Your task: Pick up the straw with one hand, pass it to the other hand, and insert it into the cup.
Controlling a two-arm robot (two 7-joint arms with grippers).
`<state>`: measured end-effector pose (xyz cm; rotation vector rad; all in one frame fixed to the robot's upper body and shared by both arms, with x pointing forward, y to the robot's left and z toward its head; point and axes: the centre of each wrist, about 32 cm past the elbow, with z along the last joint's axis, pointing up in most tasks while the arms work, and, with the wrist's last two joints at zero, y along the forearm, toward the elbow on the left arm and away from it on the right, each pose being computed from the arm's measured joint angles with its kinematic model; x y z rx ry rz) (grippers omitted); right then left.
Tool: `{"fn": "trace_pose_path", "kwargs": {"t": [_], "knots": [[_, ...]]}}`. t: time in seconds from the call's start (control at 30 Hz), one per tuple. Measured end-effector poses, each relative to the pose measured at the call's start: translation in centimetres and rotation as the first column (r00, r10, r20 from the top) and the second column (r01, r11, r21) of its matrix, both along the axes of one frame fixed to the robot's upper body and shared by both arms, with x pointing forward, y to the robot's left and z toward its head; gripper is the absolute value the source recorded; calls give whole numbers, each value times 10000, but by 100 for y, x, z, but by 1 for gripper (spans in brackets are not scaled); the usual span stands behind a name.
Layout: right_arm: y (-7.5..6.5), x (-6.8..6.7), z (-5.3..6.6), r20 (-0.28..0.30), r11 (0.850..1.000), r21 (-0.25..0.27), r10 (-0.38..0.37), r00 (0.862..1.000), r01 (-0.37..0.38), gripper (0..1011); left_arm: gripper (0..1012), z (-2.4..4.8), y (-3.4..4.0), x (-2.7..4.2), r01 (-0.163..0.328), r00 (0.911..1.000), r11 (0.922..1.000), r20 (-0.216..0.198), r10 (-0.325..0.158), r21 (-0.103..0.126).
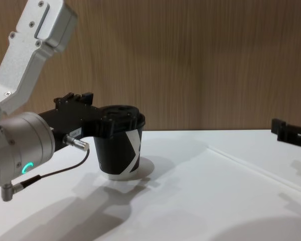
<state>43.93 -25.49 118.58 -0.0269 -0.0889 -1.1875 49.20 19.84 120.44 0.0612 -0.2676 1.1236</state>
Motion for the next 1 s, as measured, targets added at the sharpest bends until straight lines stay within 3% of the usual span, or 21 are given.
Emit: {"fn": "trace_pose_path", "kwargs": {"t": [0.47,1.0], "knots": [[-143,78,-77,-833,9961,-435,723,9939,-762,1001,1003,0,0,0,-1,10000,10000,0,1,0],[-258,335,-130,-1820,9911,-691,997,9782,-1139,1001,1003,0,0,0,-1,10000,10000,0,1,0]]}}
